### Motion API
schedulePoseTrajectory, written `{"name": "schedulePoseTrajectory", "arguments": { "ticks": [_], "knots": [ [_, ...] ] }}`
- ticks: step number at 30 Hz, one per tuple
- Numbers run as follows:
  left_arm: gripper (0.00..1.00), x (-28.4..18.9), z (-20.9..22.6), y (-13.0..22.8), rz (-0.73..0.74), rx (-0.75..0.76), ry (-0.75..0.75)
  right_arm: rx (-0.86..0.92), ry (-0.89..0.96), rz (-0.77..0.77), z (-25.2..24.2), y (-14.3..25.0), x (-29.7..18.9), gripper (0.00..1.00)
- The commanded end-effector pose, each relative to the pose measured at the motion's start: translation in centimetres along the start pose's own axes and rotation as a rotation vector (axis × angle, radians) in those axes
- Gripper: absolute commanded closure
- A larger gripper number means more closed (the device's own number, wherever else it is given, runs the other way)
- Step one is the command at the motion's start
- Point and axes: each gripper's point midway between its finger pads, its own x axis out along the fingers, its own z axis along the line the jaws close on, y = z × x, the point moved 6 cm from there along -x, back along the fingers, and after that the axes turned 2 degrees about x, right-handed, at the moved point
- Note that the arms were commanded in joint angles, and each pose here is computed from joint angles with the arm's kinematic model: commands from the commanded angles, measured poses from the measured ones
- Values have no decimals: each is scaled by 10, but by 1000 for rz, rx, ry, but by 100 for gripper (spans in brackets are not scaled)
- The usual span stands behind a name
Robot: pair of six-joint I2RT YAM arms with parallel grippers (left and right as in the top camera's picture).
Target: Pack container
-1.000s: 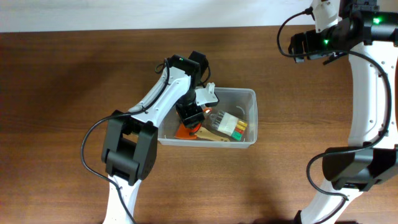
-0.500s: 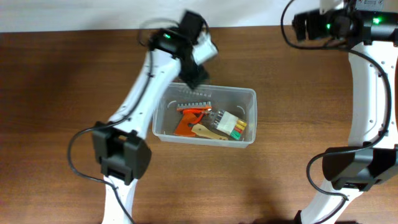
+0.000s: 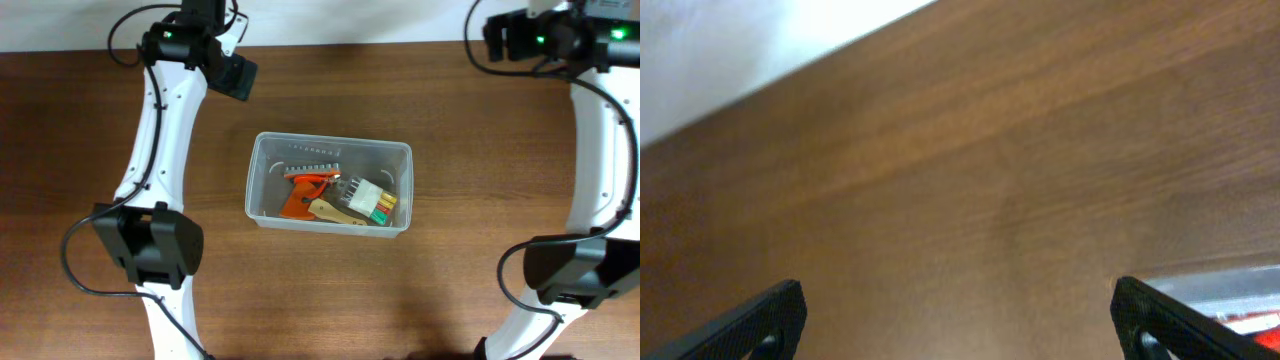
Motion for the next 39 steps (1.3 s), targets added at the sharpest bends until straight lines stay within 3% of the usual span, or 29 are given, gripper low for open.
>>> {"name": "schedulePoseTrajectory", "arguments": {
  "ticks": [1,7,15,25,39],
  "knots": [
    [1,-52,21,0,-75,-104,-55,48,97,-71,-27,-6,-55,1],
    [1,-76,32,34,-40,-133,-76,14,148,-113,-39,19,-102,1],
    [1,-88,46,108,-37,-241,-116,-38,116,-188,8,91,-98,1],
    [1,-109,21,194,-270,-302,-175,-118,5,-178,84,180,-100,1],
    [1,-150,-11,268,-649,-337,-302,-92,131,-254,101,236,-140,1]
  ]
}}
